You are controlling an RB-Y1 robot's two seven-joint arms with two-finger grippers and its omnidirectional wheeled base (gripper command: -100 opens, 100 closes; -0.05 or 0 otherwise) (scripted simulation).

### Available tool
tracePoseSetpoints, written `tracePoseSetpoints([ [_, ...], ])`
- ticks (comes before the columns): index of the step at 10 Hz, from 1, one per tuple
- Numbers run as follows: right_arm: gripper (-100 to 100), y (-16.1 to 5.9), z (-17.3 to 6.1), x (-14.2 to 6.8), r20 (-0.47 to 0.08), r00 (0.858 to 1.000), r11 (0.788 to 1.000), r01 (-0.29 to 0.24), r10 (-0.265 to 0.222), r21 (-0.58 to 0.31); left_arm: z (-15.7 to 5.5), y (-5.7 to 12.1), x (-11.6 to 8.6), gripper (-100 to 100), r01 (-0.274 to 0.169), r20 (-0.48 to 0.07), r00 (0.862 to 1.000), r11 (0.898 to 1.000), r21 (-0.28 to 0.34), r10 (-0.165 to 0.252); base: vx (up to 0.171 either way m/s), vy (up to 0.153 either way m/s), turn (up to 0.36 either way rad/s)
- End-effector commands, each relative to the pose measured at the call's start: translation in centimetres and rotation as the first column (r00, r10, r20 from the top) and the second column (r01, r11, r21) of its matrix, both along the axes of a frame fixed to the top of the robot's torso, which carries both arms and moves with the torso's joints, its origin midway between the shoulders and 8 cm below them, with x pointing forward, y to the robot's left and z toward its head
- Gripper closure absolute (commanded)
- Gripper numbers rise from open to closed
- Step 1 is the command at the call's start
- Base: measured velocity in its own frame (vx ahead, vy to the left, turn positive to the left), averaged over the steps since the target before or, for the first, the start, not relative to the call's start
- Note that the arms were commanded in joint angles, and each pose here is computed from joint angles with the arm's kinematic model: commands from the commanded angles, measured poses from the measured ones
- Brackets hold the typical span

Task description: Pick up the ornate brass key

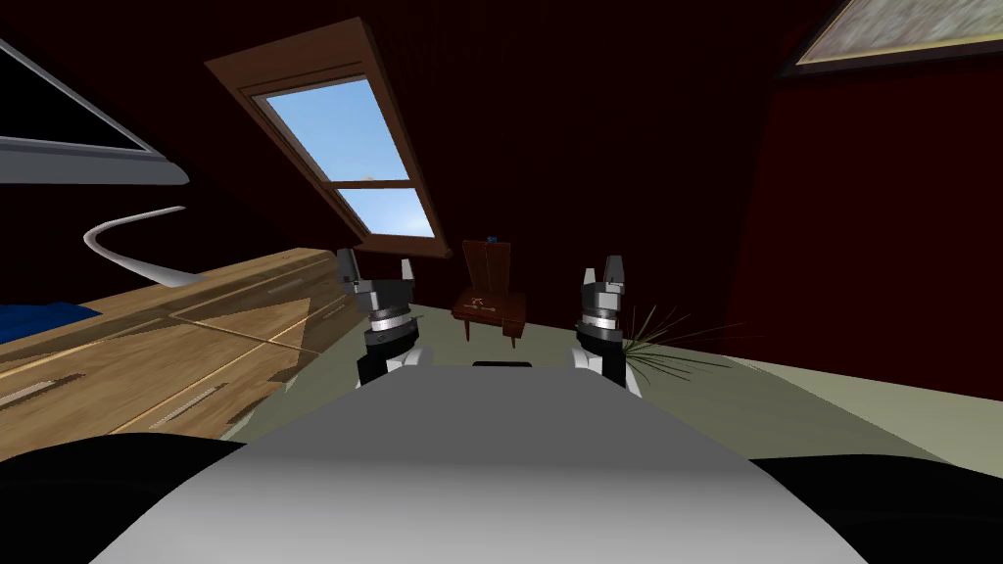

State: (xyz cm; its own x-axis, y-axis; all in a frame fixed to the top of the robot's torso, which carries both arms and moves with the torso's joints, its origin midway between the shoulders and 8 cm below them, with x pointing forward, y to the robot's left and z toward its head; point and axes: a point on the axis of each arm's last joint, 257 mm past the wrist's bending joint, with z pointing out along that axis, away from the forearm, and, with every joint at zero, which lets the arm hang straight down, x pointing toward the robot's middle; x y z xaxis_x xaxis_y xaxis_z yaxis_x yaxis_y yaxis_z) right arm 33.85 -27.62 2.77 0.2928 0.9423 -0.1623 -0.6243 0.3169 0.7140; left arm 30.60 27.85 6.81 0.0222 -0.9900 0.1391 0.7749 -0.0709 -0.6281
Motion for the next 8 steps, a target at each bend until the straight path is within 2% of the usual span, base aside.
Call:
tracePoseSetpoints([
  [1, 0, 0.0, 0.0, 0.0, 0.000, 1.000, 1.000, 0.000, 0.000, 0.000, -1.1, -0.6, 1.3, -100, 0.030, -0.034, 0.999, 1.000, 0.010, -0.030, 0.013, 0.010, -0.014],
  [5, 0, 0.0, 0.0, 0.0, 0.000, 1.000, 1.000, 0.000, 0.000, 0.000, -4.6, -2.0, 5.1, -100, 0.107, -0.137, 0.985, 0.994, 0.015, -0.104, 0.031, 0.028, -0.022],
  [6, 0, 0.0, 0.0, 0.0, 0.000, 1.000, 1.000, 0.000, 0.000, 0.000, -5.1, -2.0, 5.3, -100, 0.106, -0.148, 0.984, 0.994, 0.013, -0.103, 0.020, 0.023, -0.009],
  [8, 0, 0.0, 0.0, 0.0, 0.000, 1.000, 1.000, 0.000, 0.000, 0.000, -7.7, -2.9, 7.9, -100, 0.147, -0.221, 0.965, 0.989, 0.004, -0.143, 0.022, 0.028, -0.025],
])
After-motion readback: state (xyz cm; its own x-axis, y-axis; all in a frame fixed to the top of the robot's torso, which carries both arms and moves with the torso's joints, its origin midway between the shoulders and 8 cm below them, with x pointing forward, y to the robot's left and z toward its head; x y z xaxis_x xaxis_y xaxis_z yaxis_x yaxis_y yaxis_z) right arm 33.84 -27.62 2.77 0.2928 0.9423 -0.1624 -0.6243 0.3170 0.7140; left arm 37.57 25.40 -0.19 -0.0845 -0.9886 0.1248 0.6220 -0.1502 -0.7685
